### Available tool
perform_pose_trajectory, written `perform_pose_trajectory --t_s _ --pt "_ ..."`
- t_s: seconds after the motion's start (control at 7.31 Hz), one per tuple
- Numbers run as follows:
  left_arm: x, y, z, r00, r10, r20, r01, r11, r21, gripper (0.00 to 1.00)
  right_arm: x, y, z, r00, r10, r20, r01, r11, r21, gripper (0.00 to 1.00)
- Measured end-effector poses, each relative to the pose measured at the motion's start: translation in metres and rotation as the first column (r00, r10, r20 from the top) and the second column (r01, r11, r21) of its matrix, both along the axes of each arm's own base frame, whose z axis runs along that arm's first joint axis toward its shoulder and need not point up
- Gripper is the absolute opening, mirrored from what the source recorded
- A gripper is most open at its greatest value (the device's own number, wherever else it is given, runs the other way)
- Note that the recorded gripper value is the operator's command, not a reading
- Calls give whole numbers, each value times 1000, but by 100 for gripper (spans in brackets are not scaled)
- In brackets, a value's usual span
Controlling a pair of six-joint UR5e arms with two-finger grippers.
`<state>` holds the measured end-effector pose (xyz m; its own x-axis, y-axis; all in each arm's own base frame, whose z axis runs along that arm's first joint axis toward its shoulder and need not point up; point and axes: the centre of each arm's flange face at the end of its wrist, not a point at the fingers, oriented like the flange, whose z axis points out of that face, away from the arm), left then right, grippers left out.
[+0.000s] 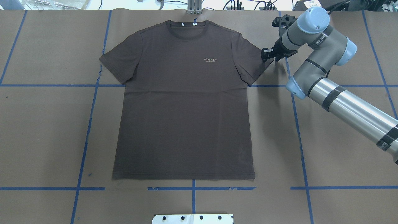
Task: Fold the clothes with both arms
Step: 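Move the right gripper to the sleeve nearest it, then fold the sleeve nearest the right gripper inward onto the shirt body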
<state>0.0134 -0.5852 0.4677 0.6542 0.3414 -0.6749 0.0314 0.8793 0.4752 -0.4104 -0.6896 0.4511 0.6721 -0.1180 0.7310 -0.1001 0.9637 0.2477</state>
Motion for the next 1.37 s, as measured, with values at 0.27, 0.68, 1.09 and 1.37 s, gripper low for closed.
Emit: perform_pose_trajectory --t_s 0.27,0.68,1.09,1.37 --pt "0 -1 1 1000 -1 0 1 1000 -2 100 -2 -2 -4 1000 -2 1 2 1000 0 0" --pt "0 -1 1 1000 -1 -1 1 1000 -3 100 -6 -10 -35 1000 1 8 -1 1000 6 0" --pt "-1 -2 -1 1000 -4 -3 4 1000 -5 100 -10 -11 -122 998 -5 62 1 998 61 0" --pt "-1 -2 0 1000 -4 -2 4 1000 -5 100 -46 5 -172 995 -18 95 11 997 80 0"
